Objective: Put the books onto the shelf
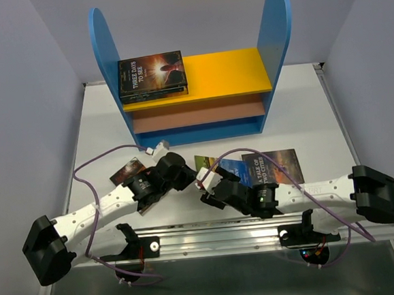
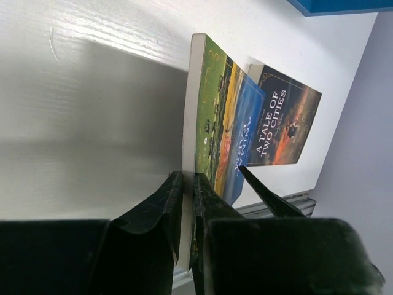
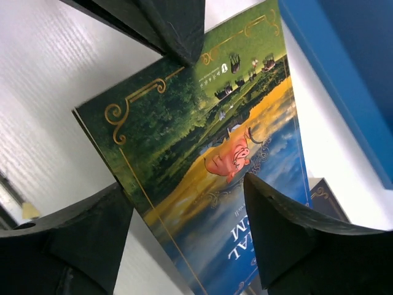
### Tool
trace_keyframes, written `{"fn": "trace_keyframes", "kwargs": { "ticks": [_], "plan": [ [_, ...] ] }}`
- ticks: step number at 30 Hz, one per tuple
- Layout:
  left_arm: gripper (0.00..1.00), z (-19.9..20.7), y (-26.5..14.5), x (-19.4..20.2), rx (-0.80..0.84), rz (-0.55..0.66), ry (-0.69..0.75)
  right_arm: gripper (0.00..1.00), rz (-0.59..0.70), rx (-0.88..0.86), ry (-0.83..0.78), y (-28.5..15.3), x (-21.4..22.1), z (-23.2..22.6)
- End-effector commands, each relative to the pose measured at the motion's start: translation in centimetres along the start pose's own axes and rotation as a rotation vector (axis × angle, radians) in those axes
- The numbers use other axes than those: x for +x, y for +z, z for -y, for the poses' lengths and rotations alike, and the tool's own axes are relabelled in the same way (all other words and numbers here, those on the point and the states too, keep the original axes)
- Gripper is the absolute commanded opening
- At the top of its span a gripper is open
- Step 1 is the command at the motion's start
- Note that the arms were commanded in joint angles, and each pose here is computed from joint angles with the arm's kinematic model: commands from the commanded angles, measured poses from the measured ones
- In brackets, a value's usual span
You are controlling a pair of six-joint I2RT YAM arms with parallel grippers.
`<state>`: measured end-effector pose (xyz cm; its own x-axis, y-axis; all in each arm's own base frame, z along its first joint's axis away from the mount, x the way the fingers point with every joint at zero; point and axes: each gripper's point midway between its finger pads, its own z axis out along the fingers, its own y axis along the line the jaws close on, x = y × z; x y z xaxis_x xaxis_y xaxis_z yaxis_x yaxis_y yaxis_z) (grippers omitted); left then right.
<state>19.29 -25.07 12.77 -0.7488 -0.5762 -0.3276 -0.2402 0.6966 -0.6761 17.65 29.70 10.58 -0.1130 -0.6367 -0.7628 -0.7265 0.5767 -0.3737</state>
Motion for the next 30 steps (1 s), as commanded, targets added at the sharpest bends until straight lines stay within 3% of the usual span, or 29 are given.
{"fn": "trace_keyframes", "kwargs": {
  "ticks": [1,13,14,16,17,19,26,28,29,30],
  "plan": [
    [0.0,1.6,-0.7,-0.2,0.075,0.003,-0.021,0.73,0.076,0.082,0.004,1.0,-1.8,0.9],
    [0.0,4.0,-1.8,-0.3,0.144,0.003,0.05,0.06,0.156,0.11,0.075,0.1,-3.7,1.8],
    [0.1,4.8,-2.5,-0.9,0.172,0.026,0.092,0.01,0.186,0.132,0.116,-0.7,-4.4,2.7],
    [0.46,5.7,-3.6,-1.6,0.205,0.052,0.134,0.01,0.221,0.148,0.147,-1.8,-5.2,3.6],
    [0.75,6.4,-4.3,-2.2,0.228,0.069,0.183,0.01,0.266,0.17,0.198,-3.1,-6.2,4.7],
    [0.98,7.8,-6.2,-2.9,0.295,0.093,0.232,0.01,0.31,0.194,0.247,-4.5,-7.2,6.0],
    [0.99,11.9,-13.5,-6.5,0.529,0.275,0.413,0.01,0.52,0.18,0.474,-11.3,-11.9,10.9],
    [0.99,13.6,-16.0,-6.6,0.663,0.333,0.58,0.01,0.583,0.12,0.492,-13.7,-13.8,11.4],
    [0.99,14.2,-16.9,-5.3,0.75,0.306,0.671,0.01,0.612,0.08,0.528,-14.5,-14.7,11.3],
    [0.99,14.8,-17.8,-4.9,0.838,0.364,0.835,0.01,0.652,0.024,0.54,-15.9,-16.2,11.2]
  ]
}}
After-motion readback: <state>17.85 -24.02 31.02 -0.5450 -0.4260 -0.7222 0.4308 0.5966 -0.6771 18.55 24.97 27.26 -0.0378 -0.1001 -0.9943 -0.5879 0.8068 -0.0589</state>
